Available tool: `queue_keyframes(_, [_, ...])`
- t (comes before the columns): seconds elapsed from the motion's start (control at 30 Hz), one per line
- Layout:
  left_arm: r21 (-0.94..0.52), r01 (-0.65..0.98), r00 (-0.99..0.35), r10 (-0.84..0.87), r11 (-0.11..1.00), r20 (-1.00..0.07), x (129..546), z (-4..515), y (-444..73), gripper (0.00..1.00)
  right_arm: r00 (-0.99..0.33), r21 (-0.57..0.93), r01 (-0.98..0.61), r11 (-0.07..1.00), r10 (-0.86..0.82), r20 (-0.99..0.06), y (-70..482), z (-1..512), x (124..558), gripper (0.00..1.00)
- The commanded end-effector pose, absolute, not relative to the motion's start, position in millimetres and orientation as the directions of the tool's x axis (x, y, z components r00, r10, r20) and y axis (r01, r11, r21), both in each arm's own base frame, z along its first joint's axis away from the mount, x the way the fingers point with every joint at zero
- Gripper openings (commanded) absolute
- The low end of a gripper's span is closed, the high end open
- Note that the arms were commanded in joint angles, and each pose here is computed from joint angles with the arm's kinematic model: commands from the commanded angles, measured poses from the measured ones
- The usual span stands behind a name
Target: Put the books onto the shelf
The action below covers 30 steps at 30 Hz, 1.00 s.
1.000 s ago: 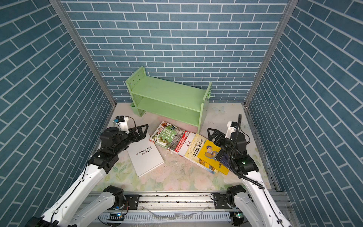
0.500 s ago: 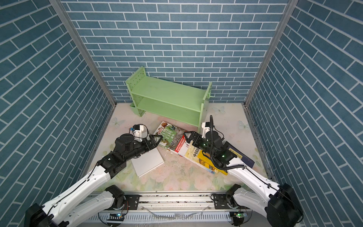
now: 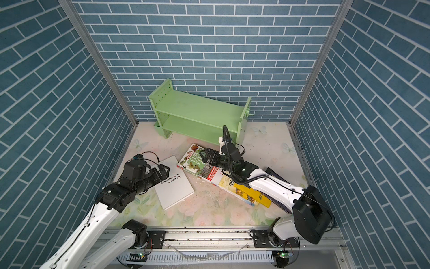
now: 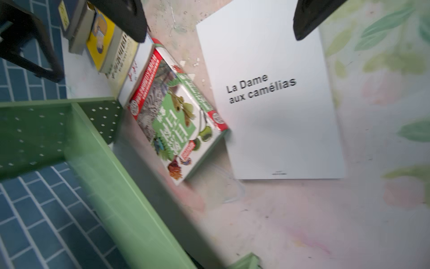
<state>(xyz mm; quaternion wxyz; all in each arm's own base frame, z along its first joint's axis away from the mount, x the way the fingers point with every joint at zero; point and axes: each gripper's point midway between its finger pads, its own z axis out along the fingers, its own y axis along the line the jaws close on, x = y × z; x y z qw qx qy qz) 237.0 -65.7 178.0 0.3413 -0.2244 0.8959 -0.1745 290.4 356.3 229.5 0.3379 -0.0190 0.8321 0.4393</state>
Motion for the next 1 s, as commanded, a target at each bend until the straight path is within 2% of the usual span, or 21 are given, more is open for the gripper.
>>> queue_keyframes(0.0, [-0.326,-0.43,-0.712,-0.538,0.842,-0.451,204,138,-32,1.0,-0.77,0.587,-0.351,0.729,0.133,-0.625,369,184,283,0.96])
queue_keyframes(0.17, [-0.299,-0.484,-0.705,-0.568,0.823,-0.424,188,115,-18,1.0,-0.781,0.519,-0.424,0.742,-0.01,-0.625,412,152,270,0.93])
queue_keyframes(0.3, [-0.344,-0.52,-0.7,-0.621,0.782,-0.352,181,91,-25,1.0,-0.8,0.502,-0.447,0.741,-0.08,-0.594,435,133,264,0.92])
queue_keyframes(0.6, [-0.396,-0.557,-0.691,-0.672,0.73,-0.267,177,56,-34,1.0,-0.839,0.489,-0.464,0.739,-0.191,-0.509,454,82,249,0.9])
queue_keyframes(0.97, [-0.465,-0.549,-0.685,-0.693,0.695,-0.226,184,48,-44,1.0,-0.864,0.474,-0.464,0.748,-0.263,-0.43,472,50,248,0.89])
